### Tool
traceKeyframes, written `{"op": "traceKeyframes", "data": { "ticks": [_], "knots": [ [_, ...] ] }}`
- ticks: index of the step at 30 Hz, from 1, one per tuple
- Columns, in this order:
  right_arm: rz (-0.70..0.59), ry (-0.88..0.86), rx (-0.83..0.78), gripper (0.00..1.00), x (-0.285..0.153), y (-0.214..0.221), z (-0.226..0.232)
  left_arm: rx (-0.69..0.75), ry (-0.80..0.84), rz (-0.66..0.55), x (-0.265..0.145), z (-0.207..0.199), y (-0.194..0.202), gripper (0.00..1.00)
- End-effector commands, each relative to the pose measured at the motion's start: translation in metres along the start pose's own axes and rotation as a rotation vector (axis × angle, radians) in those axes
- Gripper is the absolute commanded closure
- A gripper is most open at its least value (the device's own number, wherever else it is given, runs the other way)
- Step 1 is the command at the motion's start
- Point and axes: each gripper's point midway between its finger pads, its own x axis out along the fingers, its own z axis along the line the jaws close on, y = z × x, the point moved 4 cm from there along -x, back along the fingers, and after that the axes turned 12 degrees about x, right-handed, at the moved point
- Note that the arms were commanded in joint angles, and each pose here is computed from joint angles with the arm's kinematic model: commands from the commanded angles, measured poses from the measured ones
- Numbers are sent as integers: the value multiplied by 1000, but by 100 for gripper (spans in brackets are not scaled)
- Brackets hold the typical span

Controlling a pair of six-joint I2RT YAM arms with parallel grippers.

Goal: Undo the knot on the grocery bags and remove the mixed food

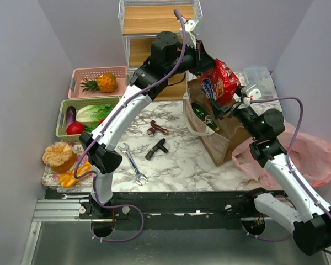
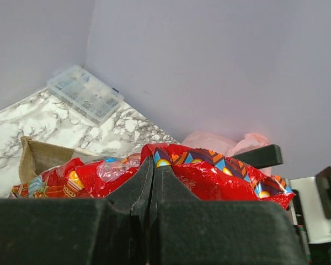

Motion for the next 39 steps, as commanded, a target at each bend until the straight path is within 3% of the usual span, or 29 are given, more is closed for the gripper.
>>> {"op": "traceKeyframes", "data": {
  "ticks": [1,2,5,7,8,9,12,13,17,21,28,34,39],
  "knots": [
    [-77,69,-59,1,14,-10,-14,2,129,-202,-31,-45,-66,100],
    [-78,76,-58,7,16,-11,-16,4,135,-200,-32,-46,-66,100],
    [-16,103,-11,62,19,-8,-19,55,167,-210,-38,-48,-70,100],
    [17,116,54,89,18,-10,-18,123,189,-225,-43,-48,-76,100],
    [23,113,93,98,18,-13,-15,176,199,-230,-47,-48,-81,86],
    [26,102,128,99,17,-17,-12,229,189,-232,-51,-45,-84,61],
    [10,91,251,99,20,-32,-5,354,165,-248,-67,-28,-95,7],
    [-13,101,285,99,22,-42,-6,405,156,-243,-73,-22,-96,2],
    [-106,84,376,99,26,-77,-2,580,111,-178,-104,3,-89,2],
    [-105,-107,413,99,24,-96,26,589,202,-66,-131,11,-67,2],
    [136,-578,356,99,4,-82,84,451,377,135,-164,-1,-17,2],
    [166,-662,352,99,12,-86,88,234,435,220,-172,-9,32,2],
    [187,-731,392,99,20,-91,92,122,422,172,-173,-13,50,2]
  ]
}}
